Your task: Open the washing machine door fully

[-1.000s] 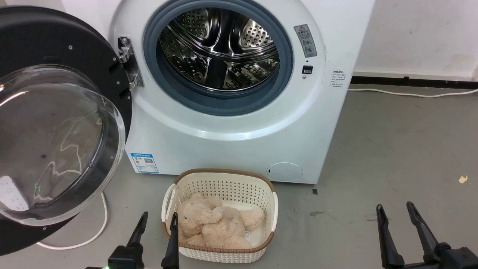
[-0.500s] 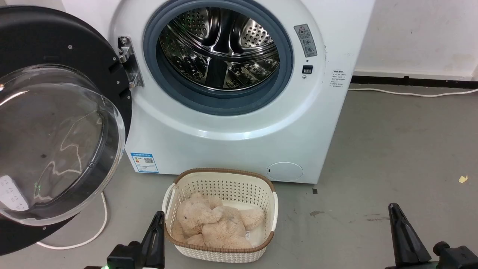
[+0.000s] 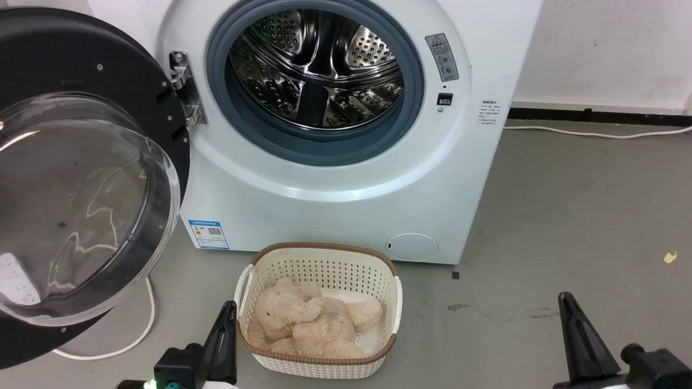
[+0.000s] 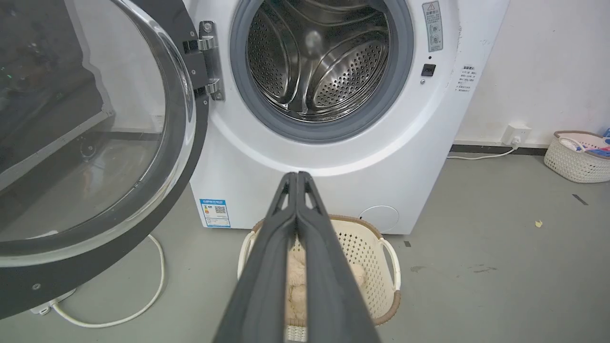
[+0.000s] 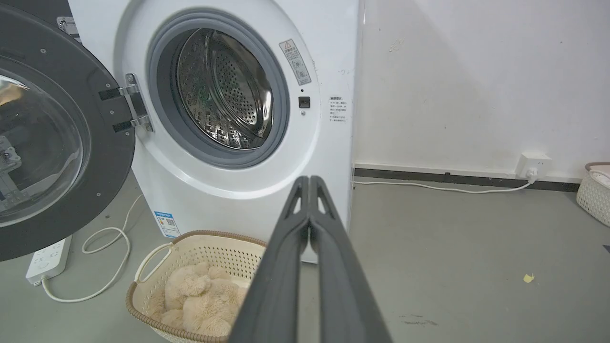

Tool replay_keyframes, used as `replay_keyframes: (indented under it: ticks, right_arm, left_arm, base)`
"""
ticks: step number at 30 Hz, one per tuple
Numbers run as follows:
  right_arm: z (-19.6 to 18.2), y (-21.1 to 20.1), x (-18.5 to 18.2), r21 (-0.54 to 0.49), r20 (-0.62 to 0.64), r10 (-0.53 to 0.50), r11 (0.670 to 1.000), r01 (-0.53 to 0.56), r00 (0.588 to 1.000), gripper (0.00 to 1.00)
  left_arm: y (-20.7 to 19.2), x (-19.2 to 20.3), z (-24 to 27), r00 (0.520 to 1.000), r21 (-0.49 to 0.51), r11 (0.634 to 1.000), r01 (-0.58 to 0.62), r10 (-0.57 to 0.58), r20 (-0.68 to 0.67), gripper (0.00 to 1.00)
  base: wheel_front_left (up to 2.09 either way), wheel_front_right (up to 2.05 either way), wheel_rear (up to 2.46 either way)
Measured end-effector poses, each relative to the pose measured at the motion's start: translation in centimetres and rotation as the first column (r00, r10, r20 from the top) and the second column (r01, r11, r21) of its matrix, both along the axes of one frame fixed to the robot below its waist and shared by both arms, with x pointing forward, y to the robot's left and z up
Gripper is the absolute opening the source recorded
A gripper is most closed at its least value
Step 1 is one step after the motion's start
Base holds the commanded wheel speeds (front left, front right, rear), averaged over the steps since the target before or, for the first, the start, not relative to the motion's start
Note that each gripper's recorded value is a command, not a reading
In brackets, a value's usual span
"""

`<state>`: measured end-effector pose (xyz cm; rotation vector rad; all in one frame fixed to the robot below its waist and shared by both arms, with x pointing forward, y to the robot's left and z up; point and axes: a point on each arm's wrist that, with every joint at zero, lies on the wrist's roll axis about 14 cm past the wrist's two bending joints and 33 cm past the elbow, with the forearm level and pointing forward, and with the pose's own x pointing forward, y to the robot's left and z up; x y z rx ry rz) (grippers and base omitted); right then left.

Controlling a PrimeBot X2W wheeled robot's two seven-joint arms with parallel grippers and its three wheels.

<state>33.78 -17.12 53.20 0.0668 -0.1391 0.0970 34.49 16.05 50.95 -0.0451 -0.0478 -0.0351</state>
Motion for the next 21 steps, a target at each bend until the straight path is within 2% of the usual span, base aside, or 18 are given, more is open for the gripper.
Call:
replay_keyframes:
  ticks: [21]
  right_arm:
    - [-0.23,0.24,0.61,-0.024,-0.031,0.007,1.000,-0.008,0.999,0.00]
  left_arm:
    - [0.23,0.51,0.26,1.000,0.015,1.000,-0.002,0.002,-0.010,0.00]
  base:
    - [0.00,0.00,0.00]
